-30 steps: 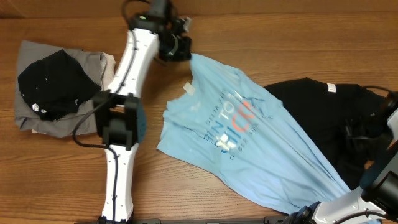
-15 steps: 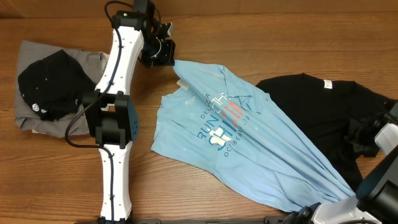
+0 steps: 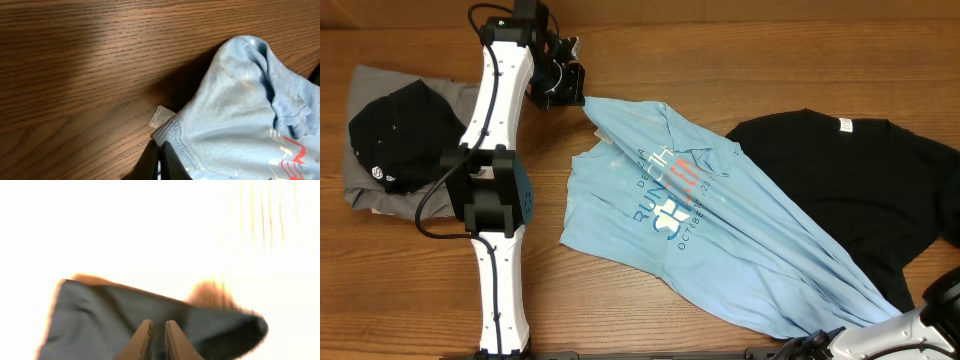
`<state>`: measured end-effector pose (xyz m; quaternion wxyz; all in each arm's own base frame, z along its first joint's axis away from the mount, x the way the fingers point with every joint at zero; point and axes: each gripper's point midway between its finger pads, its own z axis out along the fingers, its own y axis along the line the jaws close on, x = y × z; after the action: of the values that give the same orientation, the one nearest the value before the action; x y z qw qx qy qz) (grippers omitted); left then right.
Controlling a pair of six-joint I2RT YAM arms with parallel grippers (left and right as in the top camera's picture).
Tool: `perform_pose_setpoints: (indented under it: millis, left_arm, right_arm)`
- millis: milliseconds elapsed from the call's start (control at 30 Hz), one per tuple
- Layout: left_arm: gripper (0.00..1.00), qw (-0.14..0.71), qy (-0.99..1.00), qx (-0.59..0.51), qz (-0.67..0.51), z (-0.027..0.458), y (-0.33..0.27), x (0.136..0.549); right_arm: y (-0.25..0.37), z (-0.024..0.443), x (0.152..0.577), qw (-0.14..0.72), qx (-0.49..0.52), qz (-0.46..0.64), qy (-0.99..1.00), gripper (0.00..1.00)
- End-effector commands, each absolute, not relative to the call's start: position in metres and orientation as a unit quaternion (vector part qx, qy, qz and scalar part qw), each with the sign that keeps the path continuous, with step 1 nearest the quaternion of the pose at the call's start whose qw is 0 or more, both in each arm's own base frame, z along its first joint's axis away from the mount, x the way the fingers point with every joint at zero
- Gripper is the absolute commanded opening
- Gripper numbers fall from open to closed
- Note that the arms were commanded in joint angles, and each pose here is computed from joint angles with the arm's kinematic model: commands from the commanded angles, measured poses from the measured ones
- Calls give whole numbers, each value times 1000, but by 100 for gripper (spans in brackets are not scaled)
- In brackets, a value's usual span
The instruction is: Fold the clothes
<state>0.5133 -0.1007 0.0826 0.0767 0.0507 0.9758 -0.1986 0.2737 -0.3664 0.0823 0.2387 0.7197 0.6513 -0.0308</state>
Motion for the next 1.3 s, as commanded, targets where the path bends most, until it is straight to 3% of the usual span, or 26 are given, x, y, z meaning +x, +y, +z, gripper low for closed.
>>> perform_pose_setpoints:
  millis: [0, 133, 200, 400, 633, 667, 700, 733, 767, 800, 967, 1267]
  left_arm:
    - [4, 96, 976, 60, -185, 91, -92, 520]
    - [5, 99, 975, 62, -187, 91, -94, 521]
    - [6, 101, 974, 63, -192, 92, -96, 521]
    - [7, 103, 973, 64, -196, 93, -97, 522]
    - [8, 104, 970, 69, -208, 95, -104, 522]
    - [8, 103, 970, 70, -211, 95, -105, 521]
    - [8, 101, 970, 69, -211, 95, -105, 521]
    - [8, 101, 970, 69, -211, 95, -105, 520]
    - [9, 99, 970, 69, -212, 95, -105, 520]
    - [8, 99, 969, 69, -215, 95, -106, 519]
    - [9, 98, 969, 69, -218, 96, -107, 519]
    - [9, 93, 969, 68, -218, 95, -107, 517]
  right_arm:
    - [-352, 112, 299, 252, 685, 47, 682, 31]
    - [-308, 100, 280, 154, 689, 78, 704, 67]
    - [-291, 86, 257, 94, 700, 58, 706, 76]
    - [-243, 49, 222, -10, 706, 74, 704, 82]
    - [-229, 6, 237, 28, 690, 93, 717, 92]
    - [-226, 1, 241, 35, 687, 103, 719, 83]
    - [-223, -1, 244, 41, 684, 112, 720, 66]
    - [-223, -3, 244, 41, 684, 111, 720, 48]
    - [-224, -3, 243, 42, 684, 106, 720, 18]
    - [-230, -1, 242, 46, 687, 99, 719, 4]
    - [-292, 38, 241, 102, 711, 50, 694, 4]
    - [-415, 169, 270, 321, 673, -9, 666, 4]
